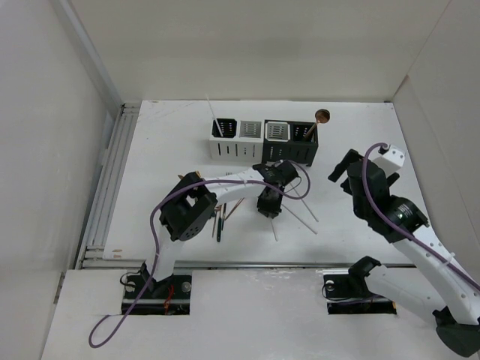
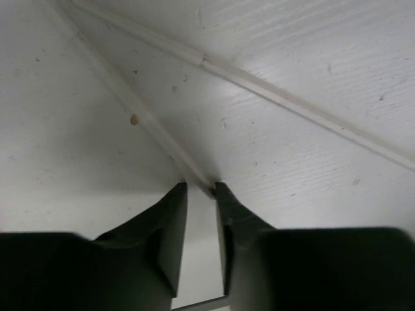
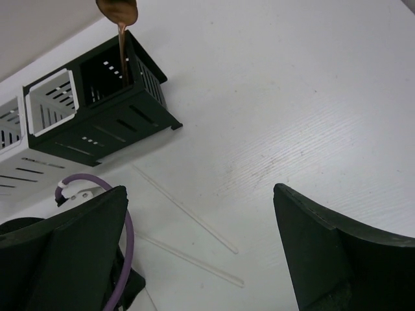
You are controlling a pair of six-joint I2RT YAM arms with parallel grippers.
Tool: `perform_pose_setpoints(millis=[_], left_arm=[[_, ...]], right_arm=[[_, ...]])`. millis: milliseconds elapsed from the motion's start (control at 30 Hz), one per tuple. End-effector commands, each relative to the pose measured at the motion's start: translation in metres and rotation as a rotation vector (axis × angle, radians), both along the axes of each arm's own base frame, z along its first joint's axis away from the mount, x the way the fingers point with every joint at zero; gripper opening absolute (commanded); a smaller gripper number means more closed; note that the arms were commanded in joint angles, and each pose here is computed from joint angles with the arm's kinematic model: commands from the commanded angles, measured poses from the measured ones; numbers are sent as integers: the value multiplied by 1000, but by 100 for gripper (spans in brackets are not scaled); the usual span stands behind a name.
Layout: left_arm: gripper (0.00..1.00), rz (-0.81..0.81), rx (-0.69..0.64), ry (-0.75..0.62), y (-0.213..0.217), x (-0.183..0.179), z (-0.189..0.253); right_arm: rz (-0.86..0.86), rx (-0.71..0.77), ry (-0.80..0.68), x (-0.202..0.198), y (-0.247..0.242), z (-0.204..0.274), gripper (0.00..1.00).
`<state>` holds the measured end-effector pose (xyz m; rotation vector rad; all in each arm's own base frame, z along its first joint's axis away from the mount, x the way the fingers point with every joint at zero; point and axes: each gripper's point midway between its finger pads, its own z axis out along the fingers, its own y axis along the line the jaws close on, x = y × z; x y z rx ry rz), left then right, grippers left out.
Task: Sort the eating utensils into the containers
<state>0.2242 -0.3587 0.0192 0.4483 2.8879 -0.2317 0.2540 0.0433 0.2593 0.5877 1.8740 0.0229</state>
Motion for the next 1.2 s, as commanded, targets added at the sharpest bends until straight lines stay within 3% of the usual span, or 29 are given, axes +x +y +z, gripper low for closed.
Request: perform_pose_setpoints(millis=[0,33,200,300,467,667,800,833,900,933,1033,1167], left_arm=[[18,47,73,103,22,-14,-52],[0,64,96,123,31,-21,-61],[0,78,59,122,35,-29,-52],[0,81,62,28,42,-16,-27],[0,79,28,-134,49,22,31],[0,-8,-118,-338,34,52,127],[0,-21,-204,-543,32,75,201],[0,20,-236,-694,41,95,241],[0,83,-229,-822,64,115,256],[0,177,-298,-953,83,137,293],[0,245,-319,-1126,107,170,319],[0,315,-250,-1234,127,221,308]], right_arm=[[-22,-41,-18,-8,-12,6,98],[-14,-34,-19,-6,-9,4,98],[53,18,-35,-8,3,-2,93],[119,21,-59,-4,14,8,92],[238,21,-76,0,34,34,93],[479,48,-83,6,81,59,100],[529,15,-47,23,97,65,100],[526,7,-51,30,96,69,100],[537,13,-101,47,99,88,100],[548,-5,-86,59,104,85,100],[582,-16,-117,88,111,97,100],[600,-37,-126,114,116,95,100]])
